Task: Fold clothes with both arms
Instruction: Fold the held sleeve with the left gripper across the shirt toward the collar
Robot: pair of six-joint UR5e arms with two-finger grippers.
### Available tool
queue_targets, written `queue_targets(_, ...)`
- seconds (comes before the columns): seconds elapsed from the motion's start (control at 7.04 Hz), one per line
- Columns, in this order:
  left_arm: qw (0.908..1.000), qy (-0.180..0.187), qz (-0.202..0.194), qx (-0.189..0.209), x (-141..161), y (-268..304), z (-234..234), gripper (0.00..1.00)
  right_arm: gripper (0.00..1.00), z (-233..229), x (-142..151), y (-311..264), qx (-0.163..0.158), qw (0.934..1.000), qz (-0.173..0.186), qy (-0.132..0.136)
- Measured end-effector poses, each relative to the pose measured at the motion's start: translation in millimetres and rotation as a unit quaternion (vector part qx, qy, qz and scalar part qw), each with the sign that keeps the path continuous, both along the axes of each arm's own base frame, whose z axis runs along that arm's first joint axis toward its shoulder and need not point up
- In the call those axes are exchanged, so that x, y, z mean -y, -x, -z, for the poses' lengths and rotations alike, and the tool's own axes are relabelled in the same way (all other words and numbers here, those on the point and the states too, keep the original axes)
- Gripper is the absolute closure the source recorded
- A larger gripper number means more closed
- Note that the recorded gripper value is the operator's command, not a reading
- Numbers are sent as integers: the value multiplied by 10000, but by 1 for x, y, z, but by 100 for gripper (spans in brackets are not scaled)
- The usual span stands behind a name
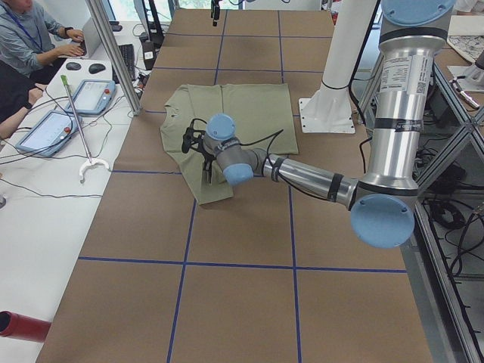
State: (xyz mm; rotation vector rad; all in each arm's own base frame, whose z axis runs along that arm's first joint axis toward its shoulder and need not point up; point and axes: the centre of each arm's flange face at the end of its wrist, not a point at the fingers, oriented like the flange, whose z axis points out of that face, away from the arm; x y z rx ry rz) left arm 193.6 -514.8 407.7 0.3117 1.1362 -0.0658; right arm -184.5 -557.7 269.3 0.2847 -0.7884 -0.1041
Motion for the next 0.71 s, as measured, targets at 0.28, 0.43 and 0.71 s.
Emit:
queue_targets(0.28,9972,716,191,82,37,-99,137,100,0,-3,-1,0,-11,10000,-7,32)
queue_targets(0.43,9935,1091,294,120,50,-153,203,100,0,-5,-1,-1,-18,10000,-10,45)
queue_targets(0.71,9831,1740,558,126,77,-281,312,100,0,-7,-1,-1,-22,10000,-18,66)
